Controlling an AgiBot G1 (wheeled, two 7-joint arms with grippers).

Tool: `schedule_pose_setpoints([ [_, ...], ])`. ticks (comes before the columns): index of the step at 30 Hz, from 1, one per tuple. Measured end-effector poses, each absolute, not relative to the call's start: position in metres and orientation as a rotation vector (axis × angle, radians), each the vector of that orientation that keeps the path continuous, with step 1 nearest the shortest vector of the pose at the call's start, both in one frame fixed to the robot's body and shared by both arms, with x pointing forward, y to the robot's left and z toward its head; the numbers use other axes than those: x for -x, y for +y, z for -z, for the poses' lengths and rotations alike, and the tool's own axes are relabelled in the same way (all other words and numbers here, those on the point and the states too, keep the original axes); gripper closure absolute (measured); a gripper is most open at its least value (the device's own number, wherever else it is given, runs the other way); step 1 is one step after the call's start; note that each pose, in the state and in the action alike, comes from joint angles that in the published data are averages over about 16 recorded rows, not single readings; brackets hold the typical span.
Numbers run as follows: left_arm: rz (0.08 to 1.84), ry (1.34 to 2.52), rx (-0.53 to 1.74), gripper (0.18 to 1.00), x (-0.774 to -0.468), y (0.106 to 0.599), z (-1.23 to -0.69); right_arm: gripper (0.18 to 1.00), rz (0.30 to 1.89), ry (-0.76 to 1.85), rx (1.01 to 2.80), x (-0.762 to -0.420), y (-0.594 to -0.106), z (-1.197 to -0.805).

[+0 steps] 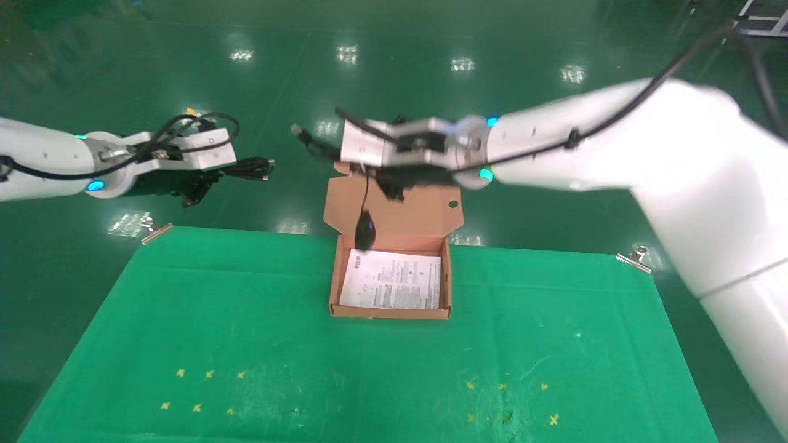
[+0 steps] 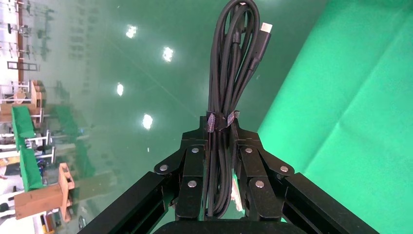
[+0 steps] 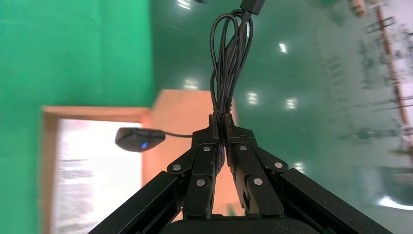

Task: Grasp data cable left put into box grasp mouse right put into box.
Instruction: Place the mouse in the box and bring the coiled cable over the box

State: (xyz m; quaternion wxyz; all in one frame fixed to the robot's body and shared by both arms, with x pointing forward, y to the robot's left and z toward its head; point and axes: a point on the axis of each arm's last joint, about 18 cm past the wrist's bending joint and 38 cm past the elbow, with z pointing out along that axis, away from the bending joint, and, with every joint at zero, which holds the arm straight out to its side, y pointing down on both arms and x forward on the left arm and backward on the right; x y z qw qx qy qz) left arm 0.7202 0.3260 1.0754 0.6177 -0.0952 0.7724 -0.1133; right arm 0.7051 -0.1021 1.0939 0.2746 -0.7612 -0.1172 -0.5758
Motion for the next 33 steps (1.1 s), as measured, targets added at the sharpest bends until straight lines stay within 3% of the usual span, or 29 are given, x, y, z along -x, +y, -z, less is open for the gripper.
schedule_pose_setpoints([
  [19, 0.253, 1.770, 0.230, 0.925, -0.715, 0.324, -1.073, 0.980, 1.358, -0.081, 2.192, -0.736, -0.118, -1.006],
  [33, 0.264, 1.772, 0.213, 0.925, -0.715, 0.317, -1.070, 0.974, 1.332, -0.037, 2.229, -0.743, -0.126, -0.987],
])
